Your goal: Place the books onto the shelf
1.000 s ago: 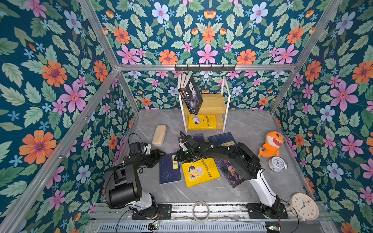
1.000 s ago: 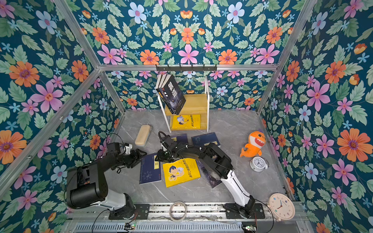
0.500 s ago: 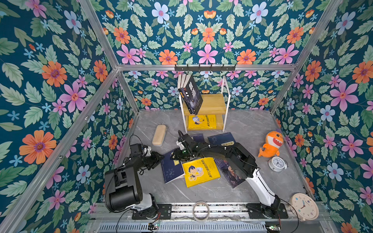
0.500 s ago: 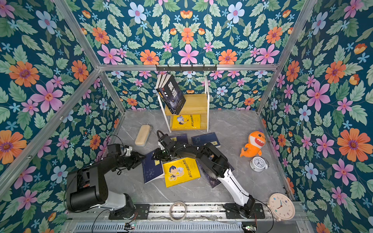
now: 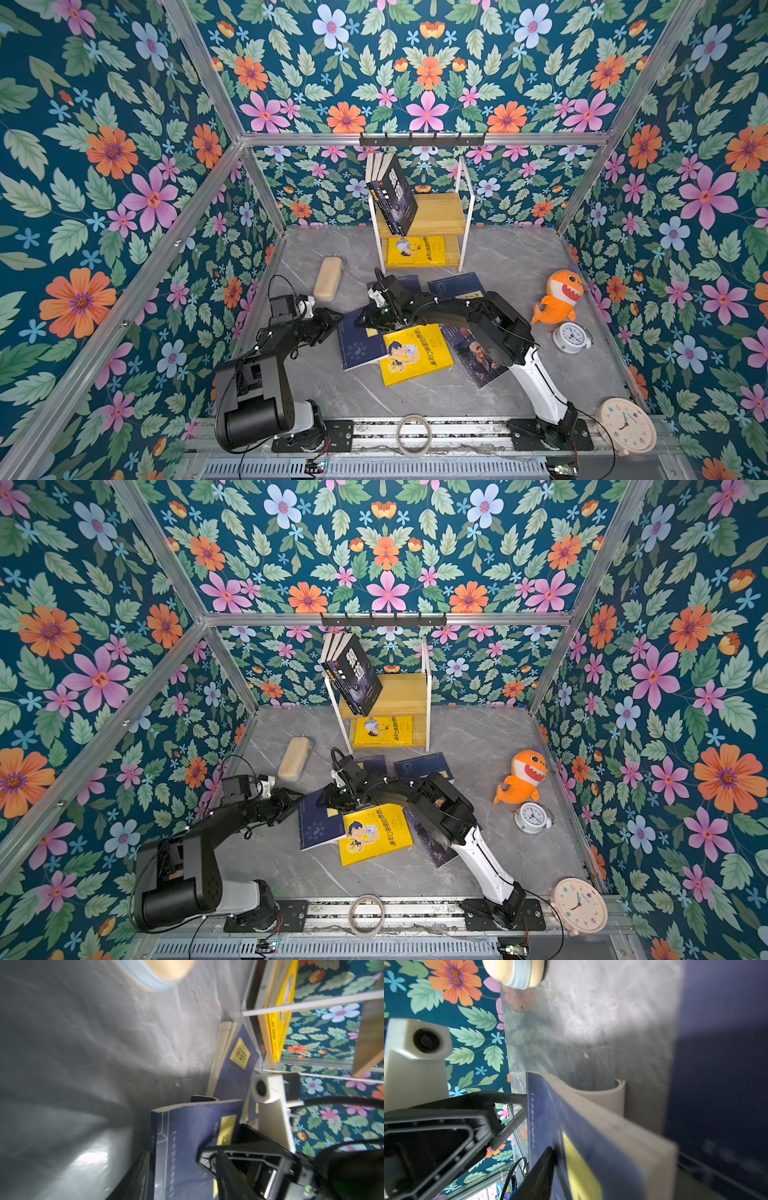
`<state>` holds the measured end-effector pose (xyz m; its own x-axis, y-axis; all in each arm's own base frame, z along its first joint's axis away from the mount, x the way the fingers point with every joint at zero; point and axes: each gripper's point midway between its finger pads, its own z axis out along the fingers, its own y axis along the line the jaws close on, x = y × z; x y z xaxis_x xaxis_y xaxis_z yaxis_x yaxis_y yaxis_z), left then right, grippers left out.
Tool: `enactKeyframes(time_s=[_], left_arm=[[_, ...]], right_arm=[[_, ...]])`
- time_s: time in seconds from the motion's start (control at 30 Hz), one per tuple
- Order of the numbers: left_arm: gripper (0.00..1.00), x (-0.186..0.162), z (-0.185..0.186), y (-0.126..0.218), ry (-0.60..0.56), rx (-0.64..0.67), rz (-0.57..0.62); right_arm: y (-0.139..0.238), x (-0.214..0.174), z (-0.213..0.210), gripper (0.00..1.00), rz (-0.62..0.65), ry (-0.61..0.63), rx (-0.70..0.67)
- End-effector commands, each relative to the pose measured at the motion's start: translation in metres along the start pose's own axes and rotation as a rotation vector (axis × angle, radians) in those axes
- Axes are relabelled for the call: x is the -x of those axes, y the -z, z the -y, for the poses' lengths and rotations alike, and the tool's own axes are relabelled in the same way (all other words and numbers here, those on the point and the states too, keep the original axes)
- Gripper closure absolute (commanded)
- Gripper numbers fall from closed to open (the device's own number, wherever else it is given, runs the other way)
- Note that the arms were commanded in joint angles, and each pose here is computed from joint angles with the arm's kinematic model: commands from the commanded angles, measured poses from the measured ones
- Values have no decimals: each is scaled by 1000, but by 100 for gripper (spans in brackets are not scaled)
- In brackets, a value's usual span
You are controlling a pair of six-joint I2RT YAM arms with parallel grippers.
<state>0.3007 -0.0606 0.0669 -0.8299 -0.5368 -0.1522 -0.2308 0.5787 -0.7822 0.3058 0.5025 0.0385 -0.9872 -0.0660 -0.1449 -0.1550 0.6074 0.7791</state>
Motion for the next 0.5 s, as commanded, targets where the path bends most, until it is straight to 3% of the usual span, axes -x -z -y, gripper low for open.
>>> enactKeyframes(time_s=[0.0, 0.37, 0.47], left_arm=[[42, -26, 27, -2, 11, -149, -132], [33, -28, 28, -13, 23, -143, -168], [53, -25, 25, -13, 12, -117, -154]], right_arm=[[4, 3, 21, 52, 32, -42, -36], [7, 1, 38, 52, 45, -78, -21], [8, 1, 35, 53, 42, -76, -15]])
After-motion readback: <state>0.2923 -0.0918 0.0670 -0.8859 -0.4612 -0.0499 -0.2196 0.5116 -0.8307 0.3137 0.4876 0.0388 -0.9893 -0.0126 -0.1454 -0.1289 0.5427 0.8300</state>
